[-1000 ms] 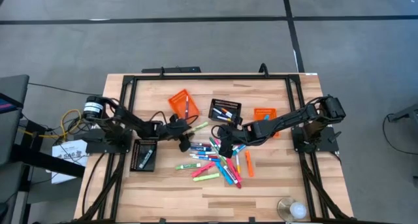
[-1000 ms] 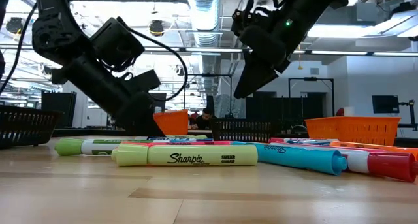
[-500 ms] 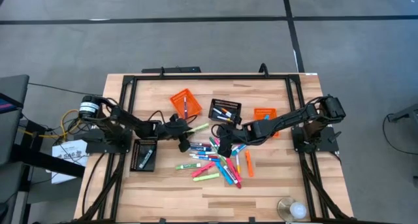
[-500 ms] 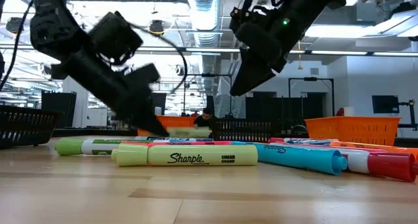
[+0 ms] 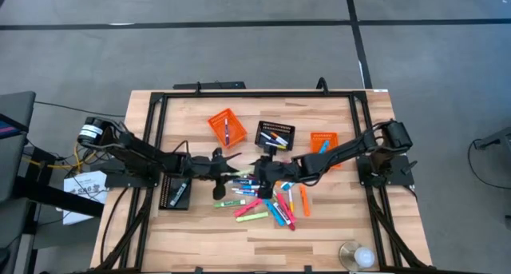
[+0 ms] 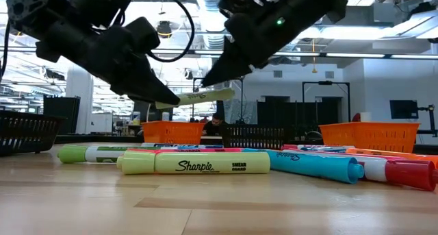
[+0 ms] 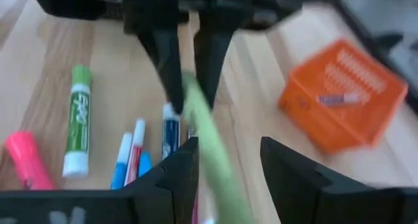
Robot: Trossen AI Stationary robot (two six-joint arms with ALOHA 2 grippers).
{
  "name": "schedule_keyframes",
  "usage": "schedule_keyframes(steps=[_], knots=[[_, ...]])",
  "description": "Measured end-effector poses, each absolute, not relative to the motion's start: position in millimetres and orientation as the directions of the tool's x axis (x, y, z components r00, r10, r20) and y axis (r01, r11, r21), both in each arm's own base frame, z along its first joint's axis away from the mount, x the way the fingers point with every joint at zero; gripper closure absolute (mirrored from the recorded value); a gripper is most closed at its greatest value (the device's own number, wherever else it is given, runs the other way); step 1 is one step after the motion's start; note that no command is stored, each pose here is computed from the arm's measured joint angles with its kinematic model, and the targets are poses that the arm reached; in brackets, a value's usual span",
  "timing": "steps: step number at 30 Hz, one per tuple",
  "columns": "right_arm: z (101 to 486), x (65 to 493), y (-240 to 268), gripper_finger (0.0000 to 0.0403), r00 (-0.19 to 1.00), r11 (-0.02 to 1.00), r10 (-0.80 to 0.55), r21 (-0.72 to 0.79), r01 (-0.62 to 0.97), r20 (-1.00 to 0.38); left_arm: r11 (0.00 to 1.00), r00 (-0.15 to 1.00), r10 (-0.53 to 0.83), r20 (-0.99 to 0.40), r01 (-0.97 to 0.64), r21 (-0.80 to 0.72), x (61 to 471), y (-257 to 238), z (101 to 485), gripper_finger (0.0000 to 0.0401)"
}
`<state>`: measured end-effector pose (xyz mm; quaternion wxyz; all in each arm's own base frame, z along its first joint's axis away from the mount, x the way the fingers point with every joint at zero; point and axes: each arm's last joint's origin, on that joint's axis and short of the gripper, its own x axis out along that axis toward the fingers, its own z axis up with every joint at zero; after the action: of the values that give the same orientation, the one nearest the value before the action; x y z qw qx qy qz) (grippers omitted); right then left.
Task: Pick & Place Markers
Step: Put the light green highlighter into the right orange bin
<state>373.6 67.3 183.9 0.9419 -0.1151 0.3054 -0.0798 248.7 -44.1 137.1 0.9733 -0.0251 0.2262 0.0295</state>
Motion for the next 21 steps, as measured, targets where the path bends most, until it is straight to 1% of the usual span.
schedule_keyframes(steps=[3, 8, 11, 15, 21], knots=[[176.1, 379.4, 72.4, 0.0241, 0.821, 0.953, -0.202, -0.300, 0.040, -0.534, 0.997, 0.893, 0.045, -0.449, -0.067, -0.034, 248.5, -44.5, 135.8, 0.0325], [154.5, 384.3, 74.3, 0.0234, 0.798, 0.953, -0.159, -0.302, -0.031, -0.581, 0.999, 0.888, 0.041, -0.457, -0.052, -0.012, 248.0, -44.9, 134.6, 0.0324], [140.5, 386.6, 68.1, 0.0235, 0.773, 0.951, -0.175, -0.308, -0.027, -0.610, 0.999, 0.896, 0.042, -0.442, -0.053, -0.013, 248.7, -45.2, 136.2, 0.0326], [136.4, 388.6, 60.3, 0.0245, 0.765, 0.950, -0.198, -0.312, -0.005, -0.613, 0.998, 0.896, 0.044, -0.442, -0.055, -0.012, 248.8, -45.2, 136.6, 0.0321], [138.8, 389.4, 60.0, 0.0272, 0.776, 0.951, -0.196, -0.309, 0.002, -0.599, 0.998, 0.896, 0.043, -0.441, -0.056, -0.015, 248.9, -45.3, 136.7, 0.0319]])
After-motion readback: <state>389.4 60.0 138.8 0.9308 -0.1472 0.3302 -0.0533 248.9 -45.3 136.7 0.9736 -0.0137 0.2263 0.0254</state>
